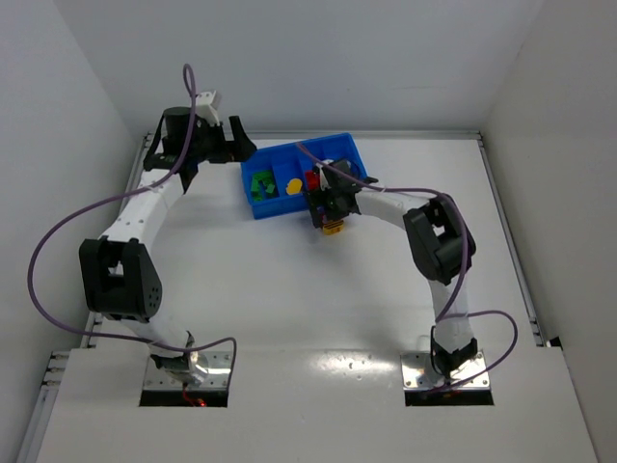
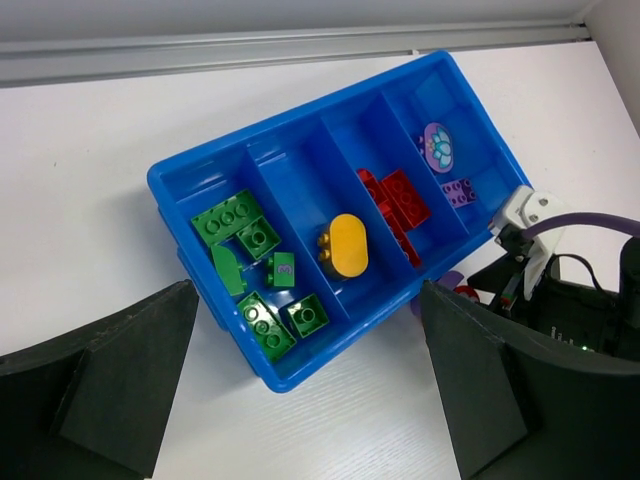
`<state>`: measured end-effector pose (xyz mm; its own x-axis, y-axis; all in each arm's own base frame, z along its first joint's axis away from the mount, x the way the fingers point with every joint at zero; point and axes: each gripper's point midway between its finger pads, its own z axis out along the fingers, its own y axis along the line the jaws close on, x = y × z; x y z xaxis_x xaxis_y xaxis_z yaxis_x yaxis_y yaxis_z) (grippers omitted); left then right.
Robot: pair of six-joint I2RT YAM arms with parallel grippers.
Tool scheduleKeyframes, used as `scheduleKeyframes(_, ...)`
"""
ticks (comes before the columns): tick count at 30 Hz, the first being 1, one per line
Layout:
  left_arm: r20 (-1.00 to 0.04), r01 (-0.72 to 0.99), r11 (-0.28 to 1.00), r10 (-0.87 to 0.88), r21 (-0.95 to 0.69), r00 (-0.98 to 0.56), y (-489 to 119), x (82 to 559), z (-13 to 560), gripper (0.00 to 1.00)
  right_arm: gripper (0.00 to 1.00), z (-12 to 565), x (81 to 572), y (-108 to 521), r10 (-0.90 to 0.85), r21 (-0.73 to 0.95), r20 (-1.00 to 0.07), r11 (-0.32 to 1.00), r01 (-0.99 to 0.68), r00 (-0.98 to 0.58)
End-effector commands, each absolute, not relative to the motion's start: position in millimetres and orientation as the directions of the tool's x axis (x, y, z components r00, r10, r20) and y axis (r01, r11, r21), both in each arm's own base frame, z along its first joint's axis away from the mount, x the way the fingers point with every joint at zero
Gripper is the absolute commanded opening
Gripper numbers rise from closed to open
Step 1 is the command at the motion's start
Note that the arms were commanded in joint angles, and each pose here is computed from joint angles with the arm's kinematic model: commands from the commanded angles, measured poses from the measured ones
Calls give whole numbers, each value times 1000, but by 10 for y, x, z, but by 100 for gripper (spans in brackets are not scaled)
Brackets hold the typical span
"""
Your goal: Sort the legos into containers by color
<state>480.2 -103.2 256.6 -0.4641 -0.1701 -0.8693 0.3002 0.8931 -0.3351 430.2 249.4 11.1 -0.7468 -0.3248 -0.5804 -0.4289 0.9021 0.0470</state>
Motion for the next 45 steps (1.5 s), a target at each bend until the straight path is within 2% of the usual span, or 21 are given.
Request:
scheduleKeyframes(1, -879, 299, 891, -190, -341, -437, -1004, 4879, 2647, 100, 94, 199, 4467, 2531, -289, 51, -617, 914, -403, -732)
scheduleKeyframes(3, -879, 299, 891, -190, -341, -437, -1004, 4879, 2647, 100, 91, 105, 4466, 2530, -293, 49, -607, 914, -403, -739)
scheduleKeyframes(6, -875, 295, 892, -190, -344, -446, -1005, 4895, 2596, 100, 76, 91, 4482, 2544, -284, 55, -607, 917, -396, -742)
scheduleKeyframes(7, -875, 295, 892, -190, -344, -446, -1005, 4895, 2596, 100, 70, 91, 4482, 2544, -284, 55, -607, 917, -396, -742)
scheduleKeyframes(8, -878, 298, 891, -190, -342, -438, -1006, 4906, 2637, 100, 59, 91, 4482, 2544, -284, 55, -607, 917, -396, -742)
scheduleKeyframes(11, -878, 298, 891, -190, -342, -438, -1007, 4930, 2613, 100, 40, 134, 4478, 2558, -290, 58, -617, 910, -410, -731)
scheduleKeyframes(14, -879, 328, 880, -179, -344, -442, -1054, 4907, 2620, 100, 29, 247, 4439, 2526, -303, 46, -634, 903, -427, -711)
scheduleKeyframes(16, -871, 371, 858, -157, -354, -466, -1161, 4832, 2528, 100, 28, 359, 4400, 2534, -315, 50, -651, 890, -453, -691)
scheduleKeyframes(17, -879, 412, 845, -131, -341, -459, -1233, 4767, 2556, 100, 24, 370, 4340, 2511, -329, 46, -653, 882, -469, -682)
scheduleKeyframes(18, -885, 476, 809, -112, -346, -452, -1324, 4647, 2629, 100, 22, 604, 4310, 2549, -324, 61, -690, 865, -497, -648)
scheduleKeyframes(21, -863, 589, 696, -90, -412, -497, -1547, 4336, 2514, 100, 21, 842, 4104, 2589, -358, 70, -745, 797, -599, -563)
scheduleKeyframes(22, -849, 605, 661, -96, -444, -519, -1602, 4242, 2515, 100, 19, 1157, 4055, 2601, -346, 58, -795, 775, -630, -498)
scheduleKeyframes(24, -791, 617, 567, -105, -545, -602, -1731, 4012, 2400, 100, 19, 1295, 3889, 2625, -366, 36, -836, 708, -705, -410)
scheduleKeyframes(30, -735, 616, 488, -81, -618, -673, -1884, 3802, 2284, 97, 19, 1860, 3506, 2651, -353, -90, -927, 536, -839, -126)
scheduleKeyframes(37, -755, 676, 429, -19, -598, -656, -2257, 3656, 2411, 96, 19, 1912, 3393, 2737, -382, -180, -924, 443, -878, -3)
scheduleKeyframes(45, -763, 707, 404, 33, -581, -646, -2483, 3445, 2457, 96, 17, 1934, 3705, 2716, -448, -282, -893, 509, -813, 30)
